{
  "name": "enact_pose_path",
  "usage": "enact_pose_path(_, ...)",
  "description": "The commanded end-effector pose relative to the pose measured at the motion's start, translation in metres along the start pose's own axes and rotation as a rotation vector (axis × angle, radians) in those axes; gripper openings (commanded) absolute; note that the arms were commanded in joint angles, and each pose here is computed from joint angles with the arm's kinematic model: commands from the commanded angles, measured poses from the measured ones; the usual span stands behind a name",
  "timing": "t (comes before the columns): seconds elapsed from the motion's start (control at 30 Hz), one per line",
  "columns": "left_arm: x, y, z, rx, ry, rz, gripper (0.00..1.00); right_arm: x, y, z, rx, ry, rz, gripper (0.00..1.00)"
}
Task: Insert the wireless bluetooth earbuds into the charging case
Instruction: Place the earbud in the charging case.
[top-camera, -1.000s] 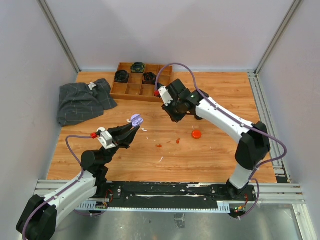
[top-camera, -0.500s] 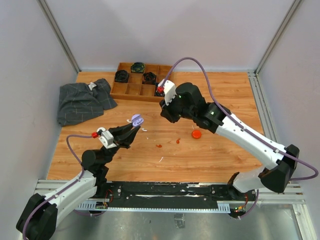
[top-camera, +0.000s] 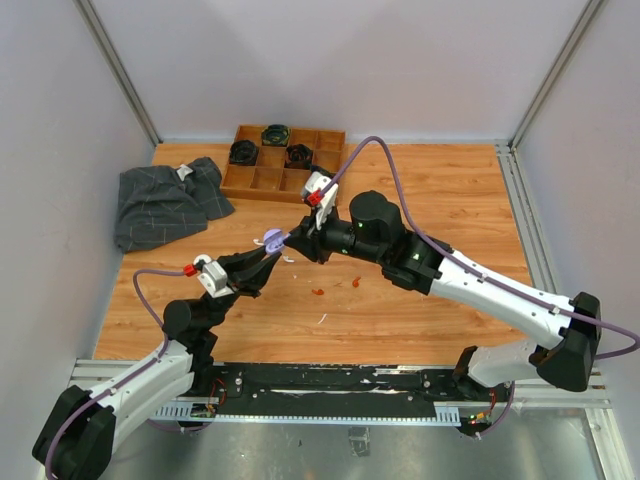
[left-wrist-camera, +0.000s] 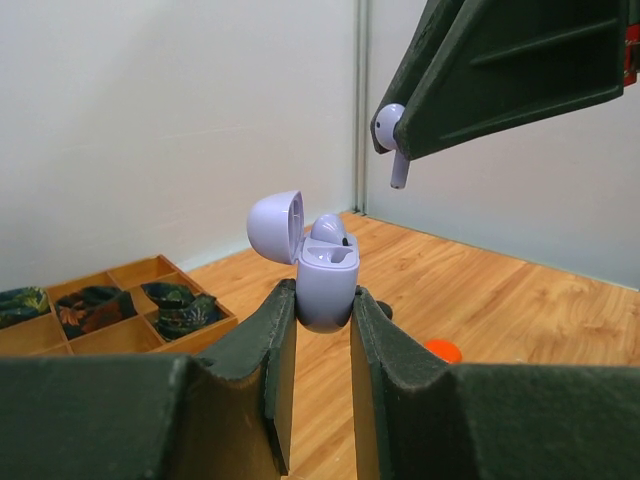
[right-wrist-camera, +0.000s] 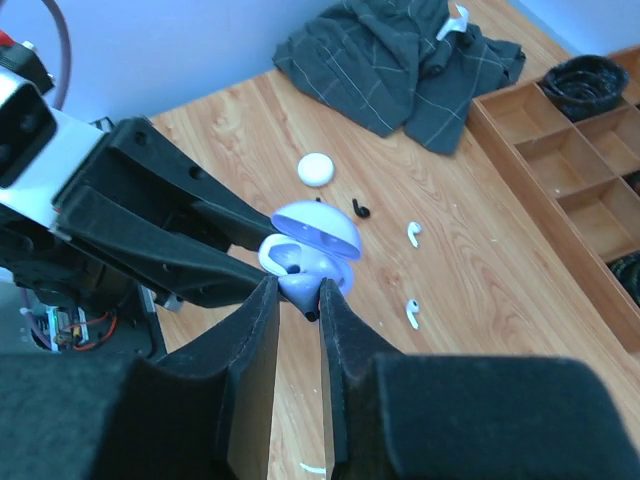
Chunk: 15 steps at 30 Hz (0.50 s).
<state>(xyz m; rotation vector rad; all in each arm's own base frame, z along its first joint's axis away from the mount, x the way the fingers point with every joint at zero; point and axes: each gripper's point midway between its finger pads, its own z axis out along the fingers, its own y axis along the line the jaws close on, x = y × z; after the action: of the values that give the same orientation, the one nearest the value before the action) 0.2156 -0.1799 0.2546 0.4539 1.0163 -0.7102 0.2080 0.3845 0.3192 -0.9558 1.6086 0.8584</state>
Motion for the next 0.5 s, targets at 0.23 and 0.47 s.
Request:
enact_pose_path(0.23,0.036,-0.006,-0.029,0.013,0.073,-0.009,0.00,-0.022,0.027,0.016,-0.089,-0.127,0.043,0.16)
enact_pose_path(0.47,0.034,-0.007,-0.030,0.014,0.067,-0.007,0.00,-0.012,0.032,0.025,-0.117,-0.091,0.067,0.16)
